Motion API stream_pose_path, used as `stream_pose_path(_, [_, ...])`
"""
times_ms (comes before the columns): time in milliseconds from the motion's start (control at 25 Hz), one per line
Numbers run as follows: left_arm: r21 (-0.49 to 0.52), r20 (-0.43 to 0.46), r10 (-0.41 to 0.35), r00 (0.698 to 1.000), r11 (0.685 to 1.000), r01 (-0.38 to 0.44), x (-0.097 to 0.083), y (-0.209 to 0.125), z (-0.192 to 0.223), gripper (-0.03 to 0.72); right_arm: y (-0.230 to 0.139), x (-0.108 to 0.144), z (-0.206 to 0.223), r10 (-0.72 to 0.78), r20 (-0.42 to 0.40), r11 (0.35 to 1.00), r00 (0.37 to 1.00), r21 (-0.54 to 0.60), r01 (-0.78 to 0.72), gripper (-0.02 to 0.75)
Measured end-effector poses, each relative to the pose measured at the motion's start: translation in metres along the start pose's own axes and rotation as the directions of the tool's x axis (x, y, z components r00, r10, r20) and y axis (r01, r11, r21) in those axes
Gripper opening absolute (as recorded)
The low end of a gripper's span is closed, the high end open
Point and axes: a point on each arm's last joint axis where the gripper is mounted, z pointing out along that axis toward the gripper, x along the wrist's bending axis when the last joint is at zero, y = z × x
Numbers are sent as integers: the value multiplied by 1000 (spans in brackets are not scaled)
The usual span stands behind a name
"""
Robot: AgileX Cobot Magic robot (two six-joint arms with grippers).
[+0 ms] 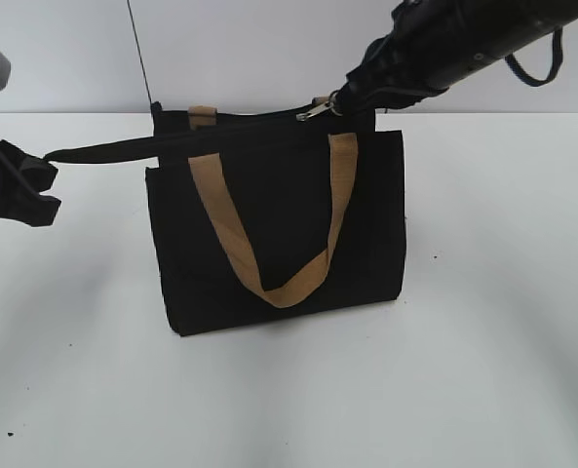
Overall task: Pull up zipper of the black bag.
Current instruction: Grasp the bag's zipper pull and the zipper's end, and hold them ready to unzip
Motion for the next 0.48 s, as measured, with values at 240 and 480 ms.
stream_pose_path(240, [-6,3,-18,1000,1000,18,0,0,0,29,-8,-30,-28,64,34,998,997,27,-65,-13])
stream_pose_path(480, [-43,15,-54,998,998,55,-1,4,0,29,-12,-32,-31,118,22,991,993,61,-119,-13])
